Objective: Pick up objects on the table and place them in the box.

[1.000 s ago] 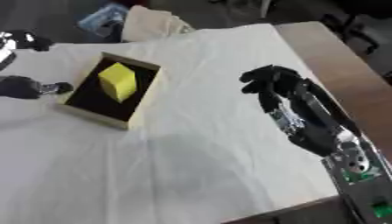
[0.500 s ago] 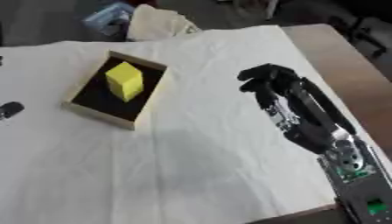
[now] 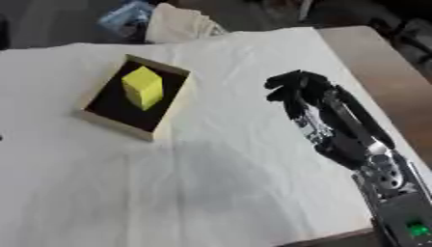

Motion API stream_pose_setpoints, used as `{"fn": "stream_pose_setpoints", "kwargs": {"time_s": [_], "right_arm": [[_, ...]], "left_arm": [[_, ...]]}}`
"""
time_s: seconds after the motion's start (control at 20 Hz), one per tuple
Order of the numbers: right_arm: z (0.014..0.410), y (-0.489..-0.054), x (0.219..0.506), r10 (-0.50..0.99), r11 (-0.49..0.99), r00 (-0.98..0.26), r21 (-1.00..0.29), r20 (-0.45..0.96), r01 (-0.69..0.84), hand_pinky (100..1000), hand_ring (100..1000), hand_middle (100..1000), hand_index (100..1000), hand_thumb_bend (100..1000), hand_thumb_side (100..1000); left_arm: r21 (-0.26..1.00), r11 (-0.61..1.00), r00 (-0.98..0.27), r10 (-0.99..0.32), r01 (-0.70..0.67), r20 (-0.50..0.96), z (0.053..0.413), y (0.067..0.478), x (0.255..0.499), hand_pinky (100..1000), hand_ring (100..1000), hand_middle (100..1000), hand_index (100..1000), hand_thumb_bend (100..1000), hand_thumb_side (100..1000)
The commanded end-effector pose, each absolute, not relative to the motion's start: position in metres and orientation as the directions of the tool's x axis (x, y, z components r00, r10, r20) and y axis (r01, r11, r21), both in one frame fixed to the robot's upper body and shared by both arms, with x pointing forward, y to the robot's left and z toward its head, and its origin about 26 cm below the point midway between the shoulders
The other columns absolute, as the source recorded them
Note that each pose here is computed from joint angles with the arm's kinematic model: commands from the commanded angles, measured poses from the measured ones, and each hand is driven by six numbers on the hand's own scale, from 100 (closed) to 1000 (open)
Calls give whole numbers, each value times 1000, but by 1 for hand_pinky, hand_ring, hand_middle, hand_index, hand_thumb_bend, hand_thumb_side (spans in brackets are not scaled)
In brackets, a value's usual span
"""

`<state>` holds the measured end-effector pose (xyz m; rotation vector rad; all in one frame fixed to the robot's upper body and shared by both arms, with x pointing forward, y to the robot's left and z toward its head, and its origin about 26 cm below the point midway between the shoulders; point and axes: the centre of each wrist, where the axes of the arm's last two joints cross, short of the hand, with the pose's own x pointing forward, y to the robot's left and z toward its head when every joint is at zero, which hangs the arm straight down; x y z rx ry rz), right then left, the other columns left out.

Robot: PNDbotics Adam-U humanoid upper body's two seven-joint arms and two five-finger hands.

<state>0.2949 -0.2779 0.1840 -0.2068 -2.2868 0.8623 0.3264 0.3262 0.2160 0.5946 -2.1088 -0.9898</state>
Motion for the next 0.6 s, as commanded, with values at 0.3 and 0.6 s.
{"fn": "stream_pose_setpoints", "kwargs": {"time_s": [0.3,0.6], "right_arm": [[188,-280,291,384,758,-760,-649,525,-65,739,704,729,813,105,872],[185,-279,290,382,764,-752,-641,537,-71,738,702,726,804,101,883]], "left_arm": [[773,629,-638,-628,-81,444,231,318,306,873,762,674,810,569,421],[766,640,-633,-619,-63,465,227,316,306,876,763,674,809,563,433]]}}
